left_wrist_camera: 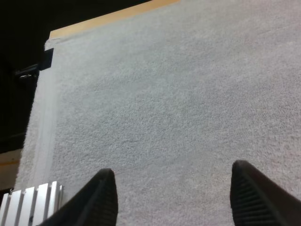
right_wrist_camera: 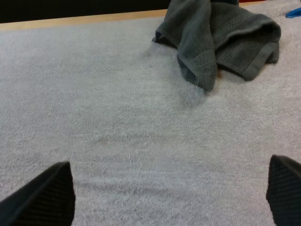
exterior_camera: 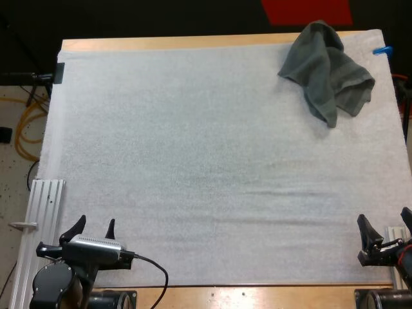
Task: Pick towel from pile fold and stack
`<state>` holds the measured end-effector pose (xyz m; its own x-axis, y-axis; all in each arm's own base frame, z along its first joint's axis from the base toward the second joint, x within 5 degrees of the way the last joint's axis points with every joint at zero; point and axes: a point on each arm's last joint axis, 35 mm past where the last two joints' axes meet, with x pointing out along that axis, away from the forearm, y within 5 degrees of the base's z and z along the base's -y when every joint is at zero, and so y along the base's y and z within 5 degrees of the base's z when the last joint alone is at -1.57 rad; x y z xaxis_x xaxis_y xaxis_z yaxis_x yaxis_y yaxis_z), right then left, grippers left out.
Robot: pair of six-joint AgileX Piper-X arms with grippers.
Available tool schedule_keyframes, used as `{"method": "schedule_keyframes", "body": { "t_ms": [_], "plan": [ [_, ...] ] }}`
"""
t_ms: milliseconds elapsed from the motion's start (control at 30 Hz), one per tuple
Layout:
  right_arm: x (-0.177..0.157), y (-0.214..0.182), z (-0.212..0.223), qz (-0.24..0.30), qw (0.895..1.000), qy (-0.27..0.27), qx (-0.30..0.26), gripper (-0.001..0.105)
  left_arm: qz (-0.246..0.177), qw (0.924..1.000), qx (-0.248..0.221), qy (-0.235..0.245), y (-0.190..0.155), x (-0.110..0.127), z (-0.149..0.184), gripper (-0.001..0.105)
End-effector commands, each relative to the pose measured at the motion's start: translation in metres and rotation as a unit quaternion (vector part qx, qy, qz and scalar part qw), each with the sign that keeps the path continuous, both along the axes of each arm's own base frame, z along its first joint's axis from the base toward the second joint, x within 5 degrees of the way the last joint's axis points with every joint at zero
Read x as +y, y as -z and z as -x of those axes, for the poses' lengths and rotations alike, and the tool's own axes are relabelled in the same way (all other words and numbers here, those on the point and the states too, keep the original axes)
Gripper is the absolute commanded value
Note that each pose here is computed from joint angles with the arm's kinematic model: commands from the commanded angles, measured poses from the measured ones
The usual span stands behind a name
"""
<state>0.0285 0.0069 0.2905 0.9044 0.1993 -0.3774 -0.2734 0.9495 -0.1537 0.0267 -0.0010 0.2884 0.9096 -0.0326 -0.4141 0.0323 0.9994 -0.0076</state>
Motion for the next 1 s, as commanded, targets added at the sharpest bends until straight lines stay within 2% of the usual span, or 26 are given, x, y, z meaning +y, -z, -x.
{"method": "schedule_keyframes", "body": {
  "t_ms": [0,367,500,667,800,900,967],
  "plan": [
    [0.000,0.000,-0.002,0.003,1.000,-0.002,0.005,0.080,0.007,1.0000,-0.001,0.001,-0.002,0.000,-0.002,0.051],
    [0.000,0.000,-0.002,0.002,1.000,-0.001,0.005,0.080,0.007,1.0000,-0.001,0.001,-0.002,0.000,-0.002,0.051],
    [0.000,-0.002,-0.001,-0.003,1.000,0.002,0.006,0.080,0.015,0.9997,-0.001,0.019,-0.002,-0.002,-0.002,0.051],
    [-0.002,-0.021,0.009,-0.006,1.000,0.029,-0.007,0.080,0.042,0.9955,-0.025,0.081,-0.019,-0.006,0.006,0.051],
    [-0.002,-0.040,0.005,-0.004,0.999,0.035,-0.001,0.080,0.058,0.9915,-0.007,0.116,-0.041,-0.009,-0.006,0.051],
    [-0.002,-0.055,-0.002,0.000,0.999,0.033,0.004,0.080,0.076,0.9851,-0.002,0.154,-0.062,-0.012,-0.016,0.051],
    [-0.002,-0.066,-0.007,0.005,1.000,0.030,0.007,0.080,0.091,0.9780,0.003,0.187,-0.075,-0.015,-0.024,0.051]
  ]
}}
